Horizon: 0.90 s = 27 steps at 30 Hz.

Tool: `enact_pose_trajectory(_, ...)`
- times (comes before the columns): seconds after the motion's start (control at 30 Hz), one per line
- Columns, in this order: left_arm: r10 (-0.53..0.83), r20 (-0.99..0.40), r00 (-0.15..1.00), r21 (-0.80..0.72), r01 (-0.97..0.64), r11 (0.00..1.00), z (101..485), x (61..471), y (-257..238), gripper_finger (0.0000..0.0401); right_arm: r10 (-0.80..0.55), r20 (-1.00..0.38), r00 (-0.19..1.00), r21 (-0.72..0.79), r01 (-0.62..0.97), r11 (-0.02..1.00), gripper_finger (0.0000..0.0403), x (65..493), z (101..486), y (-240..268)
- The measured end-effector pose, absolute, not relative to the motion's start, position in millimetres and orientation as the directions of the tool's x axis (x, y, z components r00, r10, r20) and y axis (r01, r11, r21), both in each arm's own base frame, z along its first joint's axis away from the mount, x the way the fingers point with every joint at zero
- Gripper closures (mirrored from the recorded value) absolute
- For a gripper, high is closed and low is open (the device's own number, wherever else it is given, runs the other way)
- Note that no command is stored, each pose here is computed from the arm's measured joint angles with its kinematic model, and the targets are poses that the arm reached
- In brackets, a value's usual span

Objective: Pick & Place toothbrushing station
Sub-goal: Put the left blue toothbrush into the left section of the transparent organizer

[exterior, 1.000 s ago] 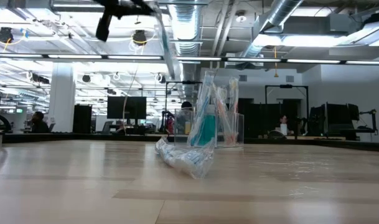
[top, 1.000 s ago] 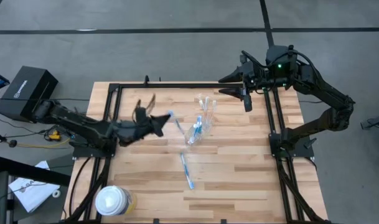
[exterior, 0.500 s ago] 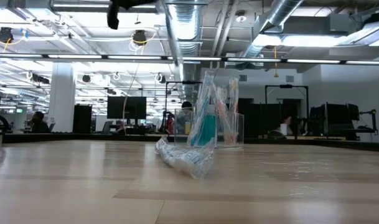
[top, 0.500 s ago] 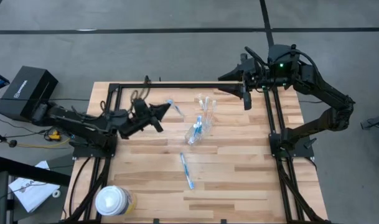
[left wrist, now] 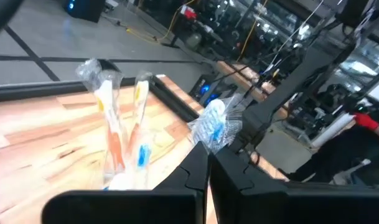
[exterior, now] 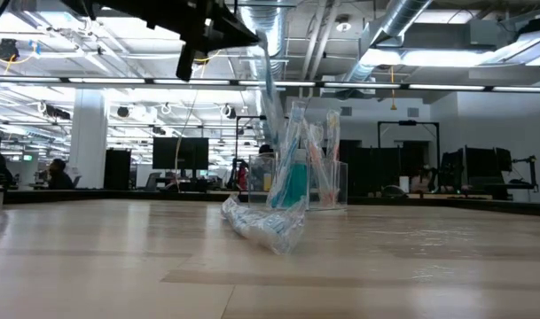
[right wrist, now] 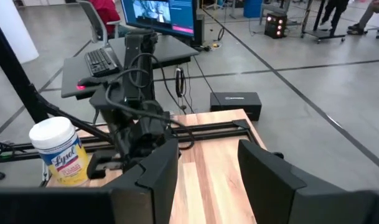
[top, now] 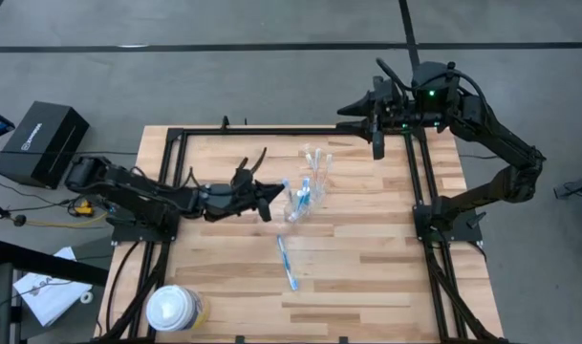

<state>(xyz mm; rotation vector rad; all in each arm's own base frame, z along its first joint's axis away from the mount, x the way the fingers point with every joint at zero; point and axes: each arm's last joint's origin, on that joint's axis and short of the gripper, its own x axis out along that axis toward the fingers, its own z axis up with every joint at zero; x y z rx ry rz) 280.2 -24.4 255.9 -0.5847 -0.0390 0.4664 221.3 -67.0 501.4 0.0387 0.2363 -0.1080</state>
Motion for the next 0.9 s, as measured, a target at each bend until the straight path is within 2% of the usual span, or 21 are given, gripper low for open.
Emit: enact_pose_trajectory(0.9, 0.365, -0.274, 0.89, -0.509, -0.457, 0.73, 197, 308, -26, 0.0401, -0.105, -0.245, 0.964, 0.028, 0.115, 0.993, 0.0244, 221, 500, -68)
